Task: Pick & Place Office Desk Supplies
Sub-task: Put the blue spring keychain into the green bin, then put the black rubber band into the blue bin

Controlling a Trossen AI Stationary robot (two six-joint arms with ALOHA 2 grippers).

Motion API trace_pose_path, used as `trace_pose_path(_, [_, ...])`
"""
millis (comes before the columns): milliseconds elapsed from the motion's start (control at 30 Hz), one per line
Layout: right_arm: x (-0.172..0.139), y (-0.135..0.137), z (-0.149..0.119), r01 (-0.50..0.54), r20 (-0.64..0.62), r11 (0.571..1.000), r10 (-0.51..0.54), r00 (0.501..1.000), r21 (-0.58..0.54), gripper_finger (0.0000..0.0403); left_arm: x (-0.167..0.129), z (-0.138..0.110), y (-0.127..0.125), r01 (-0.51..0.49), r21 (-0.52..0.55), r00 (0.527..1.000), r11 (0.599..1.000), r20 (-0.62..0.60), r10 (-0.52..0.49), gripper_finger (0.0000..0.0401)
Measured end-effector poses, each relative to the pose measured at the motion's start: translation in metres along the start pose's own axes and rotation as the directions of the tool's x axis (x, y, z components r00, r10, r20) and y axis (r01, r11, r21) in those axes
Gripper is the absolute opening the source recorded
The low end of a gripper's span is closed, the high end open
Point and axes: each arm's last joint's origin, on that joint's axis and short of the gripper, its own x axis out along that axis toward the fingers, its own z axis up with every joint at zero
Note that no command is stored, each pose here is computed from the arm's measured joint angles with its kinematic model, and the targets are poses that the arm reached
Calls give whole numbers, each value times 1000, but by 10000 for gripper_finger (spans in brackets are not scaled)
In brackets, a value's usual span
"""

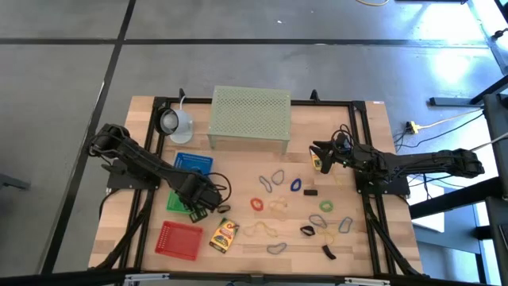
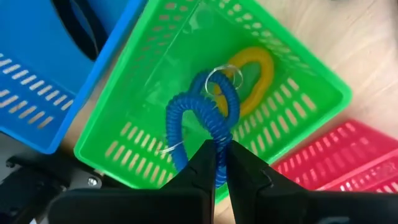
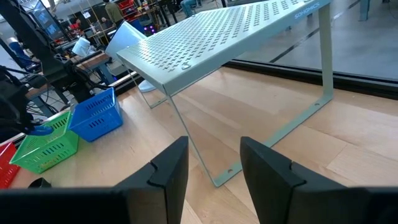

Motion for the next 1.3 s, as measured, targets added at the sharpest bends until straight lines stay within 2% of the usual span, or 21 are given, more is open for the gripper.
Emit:
trace_pose_path(533, [0,0,0,-1,0,1000,1,1000,0,146,0,1,-1,11,-21,1000,1000,10,-11,109])
trace_pose_path(800, [0,0,0,-1,0,1000,1,1000,0,146,0,4,0,25,51,1000,998,11,-25,116])
trace_pose_path(900, [0,0,0,-1,0,1000,1,1000,0,146,-5,11,0,57,32,998,998,32,-58,114])
trace_pose_path(1000, [0,0,0,-1,0,1000,1,1000,0,146,-17,22,-4,127,51,987,991,89,-131,114])
trace_pose_path(1100, [0,0,0,0,0,1000,0,1000,0,146,-30,34,-14,199,122,950,972,221,-222,116])
trace_pose_path(1233, [0,0,0,-1,0,1000,1,1000,0,146,-37,51,-31,211,270,830,940,458,-318,114])
trace_pose_path(1300, [0,0,0,-1,0,1000,1,1000,0,146,-33,57,-42,204,334,796,920,490,-355,114])
